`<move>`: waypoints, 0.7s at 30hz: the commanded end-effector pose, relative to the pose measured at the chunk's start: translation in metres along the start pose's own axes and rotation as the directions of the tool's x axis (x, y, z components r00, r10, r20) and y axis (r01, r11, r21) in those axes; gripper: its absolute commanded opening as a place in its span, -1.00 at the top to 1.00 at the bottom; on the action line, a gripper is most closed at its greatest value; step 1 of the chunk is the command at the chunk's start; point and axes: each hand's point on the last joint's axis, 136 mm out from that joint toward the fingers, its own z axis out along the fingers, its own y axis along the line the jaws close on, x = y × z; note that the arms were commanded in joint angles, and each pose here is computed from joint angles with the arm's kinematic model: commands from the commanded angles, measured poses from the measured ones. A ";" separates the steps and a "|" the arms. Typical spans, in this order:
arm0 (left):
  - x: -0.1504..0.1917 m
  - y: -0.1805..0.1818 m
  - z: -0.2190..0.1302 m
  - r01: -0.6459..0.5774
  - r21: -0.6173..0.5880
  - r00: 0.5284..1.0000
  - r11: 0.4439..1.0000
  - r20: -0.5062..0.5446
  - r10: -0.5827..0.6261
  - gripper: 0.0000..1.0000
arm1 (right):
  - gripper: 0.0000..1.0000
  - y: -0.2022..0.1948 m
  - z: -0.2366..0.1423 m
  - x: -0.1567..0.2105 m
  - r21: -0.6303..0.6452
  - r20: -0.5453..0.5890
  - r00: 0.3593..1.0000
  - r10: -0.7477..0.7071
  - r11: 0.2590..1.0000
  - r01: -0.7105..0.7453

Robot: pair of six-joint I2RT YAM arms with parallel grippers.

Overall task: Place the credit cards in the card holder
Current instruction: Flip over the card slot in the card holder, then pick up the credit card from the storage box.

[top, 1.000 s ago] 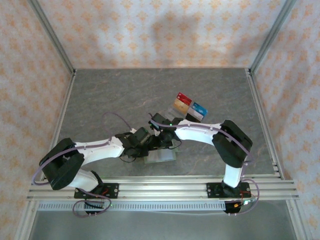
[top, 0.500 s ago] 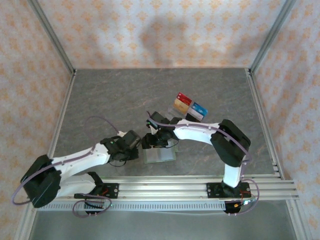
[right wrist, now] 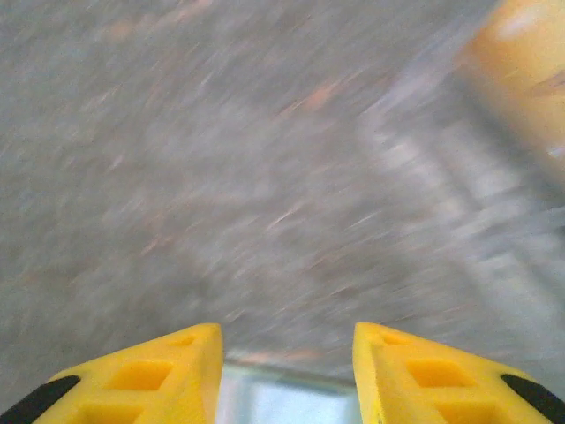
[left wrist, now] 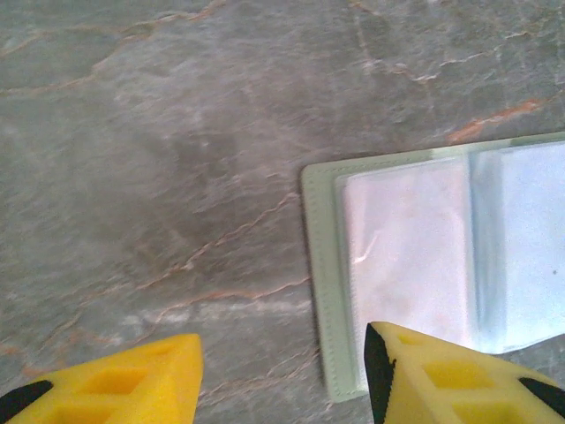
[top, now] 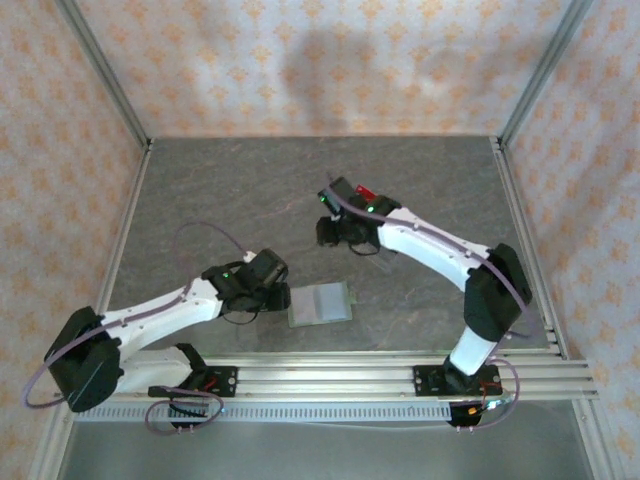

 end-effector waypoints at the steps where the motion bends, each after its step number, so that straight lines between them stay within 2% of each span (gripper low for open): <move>1: -0.006 -0.014 0.007 -0.041 0.013 0.999 0.999 -0.006 0.041 -0.04 | 0.14 -0.074 -0.019 -0.006 0.287 -0.015 0.999 -0.036 0.957 0.039; 5: -0.002 -0.019 0.017 -0.059 0.004 0.998 0.998 -0.022 0.059 -0.05 | 0.13 -0.108 -0.027 -0.013 0.401 -0.036 0.997 -0.063 0.913 0.072; 8: 0.001 -0.018 0.023 -0.067 -0.009 0.997 0.998 -0.034 0.066 -0.06 | 0.11 -0.114 -0.026 -0.011 0.425 -0.073 0.991 -0.115 0.895 0.136; 16: 0.008 -0.013 0.030 -0.069 -0.025 0.996 0.997 -0.051 0.068 -0.06 | 0.11 -0.117 -0.009 0.006 0.365 -0.213 0.960 -0.185 0.896 0.253; 21: 0.009 -0.012 0.031 -0.065 -0.029 0.997 0.997 -0.053 0.063 -0.06 | 0.18 -0.117 0.000 0.011 0.323 -0.249 0.949 -0.195 0.907 0.272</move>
